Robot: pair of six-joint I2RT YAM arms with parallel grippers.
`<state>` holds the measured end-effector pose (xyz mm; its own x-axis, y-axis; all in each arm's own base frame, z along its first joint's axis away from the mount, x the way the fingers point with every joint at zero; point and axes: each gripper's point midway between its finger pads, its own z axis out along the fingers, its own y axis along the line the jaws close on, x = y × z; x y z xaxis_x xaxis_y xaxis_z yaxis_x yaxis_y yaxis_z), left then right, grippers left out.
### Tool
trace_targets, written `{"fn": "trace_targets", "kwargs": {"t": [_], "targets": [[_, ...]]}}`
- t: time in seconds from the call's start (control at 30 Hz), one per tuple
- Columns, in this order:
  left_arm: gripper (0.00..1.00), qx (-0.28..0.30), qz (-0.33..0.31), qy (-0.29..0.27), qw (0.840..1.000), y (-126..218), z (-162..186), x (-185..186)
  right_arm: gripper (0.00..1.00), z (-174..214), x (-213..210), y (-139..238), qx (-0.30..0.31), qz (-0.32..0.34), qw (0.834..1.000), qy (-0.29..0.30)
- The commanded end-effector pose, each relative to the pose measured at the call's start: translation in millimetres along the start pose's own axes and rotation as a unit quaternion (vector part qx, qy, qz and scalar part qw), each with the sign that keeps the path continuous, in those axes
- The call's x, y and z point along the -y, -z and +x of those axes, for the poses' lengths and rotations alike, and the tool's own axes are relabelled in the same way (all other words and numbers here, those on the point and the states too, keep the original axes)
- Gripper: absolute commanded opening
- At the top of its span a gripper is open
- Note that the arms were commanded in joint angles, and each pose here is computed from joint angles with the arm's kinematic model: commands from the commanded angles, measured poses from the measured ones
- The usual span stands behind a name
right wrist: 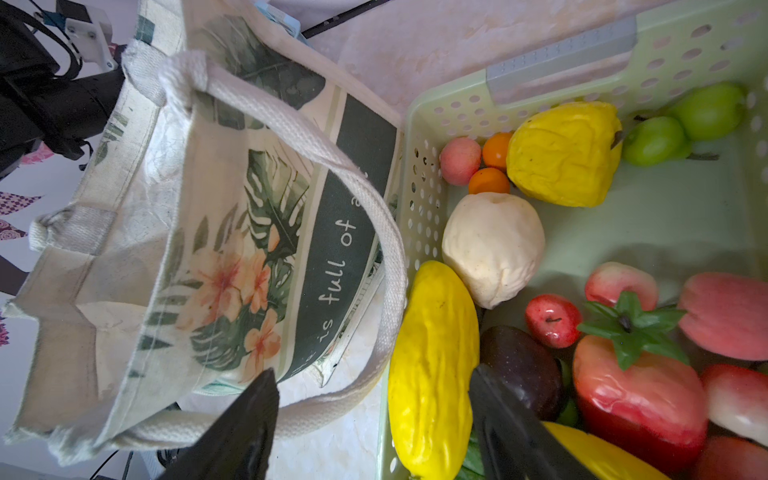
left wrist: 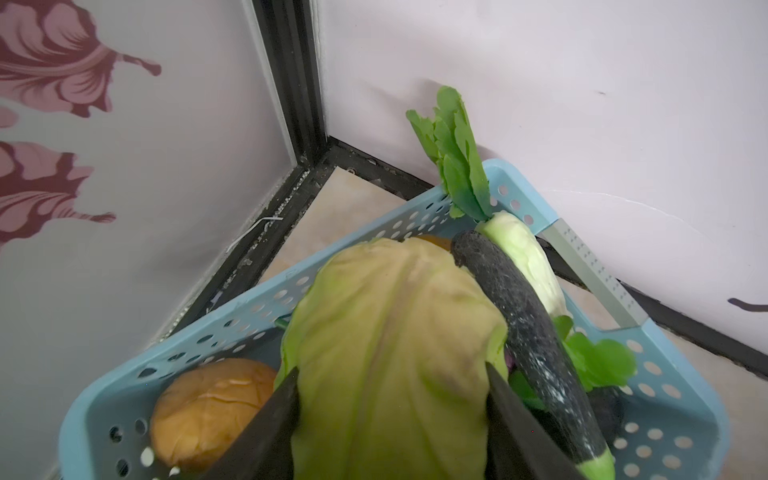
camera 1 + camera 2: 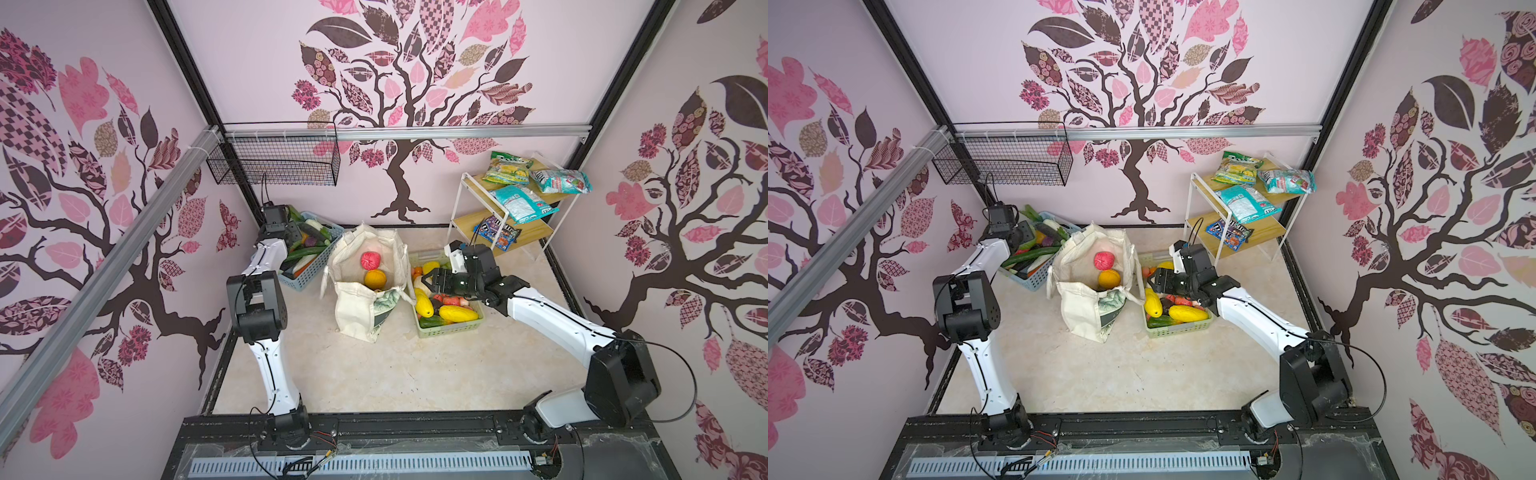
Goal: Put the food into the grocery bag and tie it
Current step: 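Lower the left gripper and grasp the green cabbage in the blue basket, then lift the green cabbage with the left gripper over the tote bag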
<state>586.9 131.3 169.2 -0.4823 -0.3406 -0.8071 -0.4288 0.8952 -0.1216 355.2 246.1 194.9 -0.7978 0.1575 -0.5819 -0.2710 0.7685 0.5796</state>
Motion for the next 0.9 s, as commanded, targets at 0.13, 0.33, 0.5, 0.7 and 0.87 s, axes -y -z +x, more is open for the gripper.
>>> {"fn": "trace_targets", "kwargs": {"t": [0.13, 0.33, 0.5, 0.7, 0.87], "targets": [[0.55, 0.051, 0.013, 0.03, 0.998, 44, -27, 0, 0.75, -1, -3, 6, 0.005, 0.0, 1.0, 0.008], [0.55, 0.059, 0.045, 0.056, 0.996, 75, -35, 6, 0.75, 2, -3, 8, 0.006, -0.001, 1.0, 0.009], [0.55, 0.054, 0.071, 0.092, 0.992, 104, -32, 11, 0.75, -1, -4, 10, 0.012, 0.0, 1.0, 0.014], [0.55, 0.041, 0.1, 0.121, 0.987, 139, -23, 19, 0.75, 0, -6, 12, 0.016, -0.004, 1.0, 0.015], [0.55, 0.036, 0.115, 0.113, 0.986, 170, -19, 32, 0.75, 4, -5, 15, 0.016, -0.002, 1.0, 0.019]]}}
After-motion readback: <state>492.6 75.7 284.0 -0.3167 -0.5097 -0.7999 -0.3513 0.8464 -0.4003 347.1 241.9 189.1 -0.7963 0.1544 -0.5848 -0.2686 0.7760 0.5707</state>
